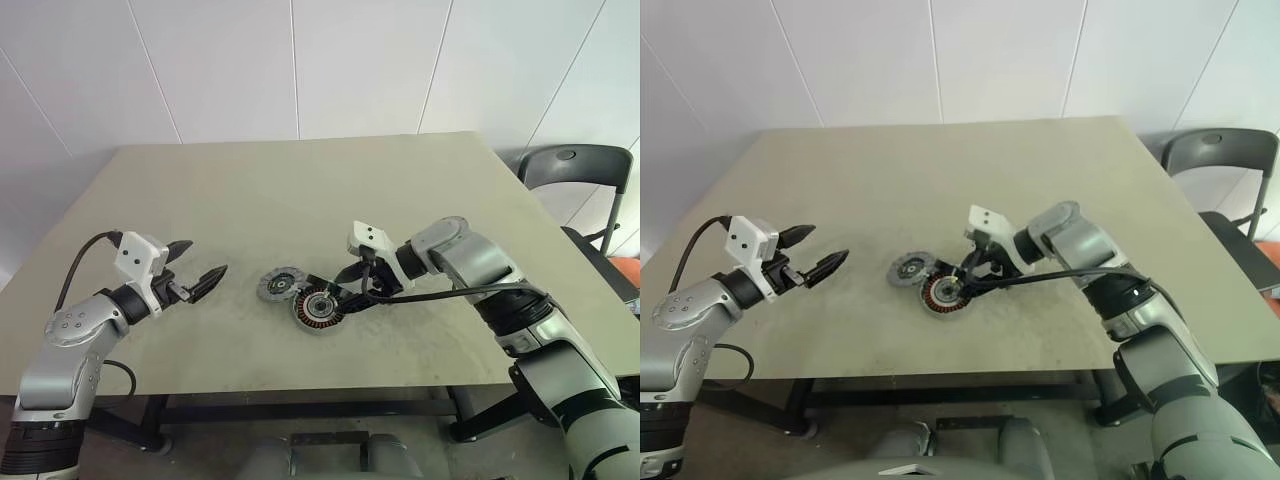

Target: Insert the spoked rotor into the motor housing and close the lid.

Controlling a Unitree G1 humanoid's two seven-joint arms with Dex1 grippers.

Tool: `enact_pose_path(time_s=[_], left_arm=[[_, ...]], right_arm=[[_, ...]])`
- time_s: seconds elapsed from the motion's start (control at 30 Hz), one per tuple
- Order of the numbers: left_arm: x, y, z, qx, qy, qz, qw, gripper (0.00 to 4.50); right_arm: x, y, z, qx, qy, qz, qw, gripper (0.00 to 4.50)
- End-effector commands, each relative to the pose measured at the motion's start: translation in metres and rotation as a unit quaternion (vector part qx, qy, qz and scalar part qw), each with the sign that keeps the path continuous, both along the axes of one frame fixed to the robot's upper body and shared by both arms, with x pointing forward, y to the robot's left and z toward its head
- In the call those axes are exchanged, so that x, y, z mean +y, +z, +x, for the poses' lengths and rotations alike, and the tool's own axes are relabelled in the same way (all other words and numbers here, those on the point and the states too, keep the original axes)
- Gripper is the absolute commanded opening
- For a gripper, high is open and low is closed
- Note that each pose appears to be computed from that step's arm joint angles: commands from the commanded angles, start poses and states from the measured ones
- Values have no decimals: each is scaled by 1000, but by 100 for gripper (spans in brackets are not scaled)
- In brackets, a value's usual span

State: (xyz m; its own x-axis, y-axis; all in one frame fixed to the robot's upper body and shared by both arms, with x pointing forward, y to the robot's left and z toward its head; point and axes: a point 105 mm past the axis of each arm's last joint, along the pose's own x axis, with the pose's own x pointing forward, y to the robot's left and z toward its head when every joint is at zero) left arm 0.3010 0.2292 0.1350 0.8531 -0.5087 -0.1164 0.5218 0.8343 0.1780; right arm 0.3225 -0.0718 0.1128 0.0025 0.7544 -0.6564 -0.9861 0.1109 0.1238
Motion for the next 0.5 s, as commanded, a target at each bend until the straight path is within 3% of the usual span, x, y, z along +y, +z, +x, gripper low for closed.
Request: enact_pose_path(time_s=[0.03,0.23,0.5], left_arm=[[6,19,4,-41,14,6,999,450],[10,20,4,-48,25,9,999,450],[12,18,4,-47,31,13,998,450]], right_arm=[[11,12,3,-24,17,1,1000,220],[20,18,6,-26,16,9,999,11],[23,31,5,-39,27,11,999,5]])
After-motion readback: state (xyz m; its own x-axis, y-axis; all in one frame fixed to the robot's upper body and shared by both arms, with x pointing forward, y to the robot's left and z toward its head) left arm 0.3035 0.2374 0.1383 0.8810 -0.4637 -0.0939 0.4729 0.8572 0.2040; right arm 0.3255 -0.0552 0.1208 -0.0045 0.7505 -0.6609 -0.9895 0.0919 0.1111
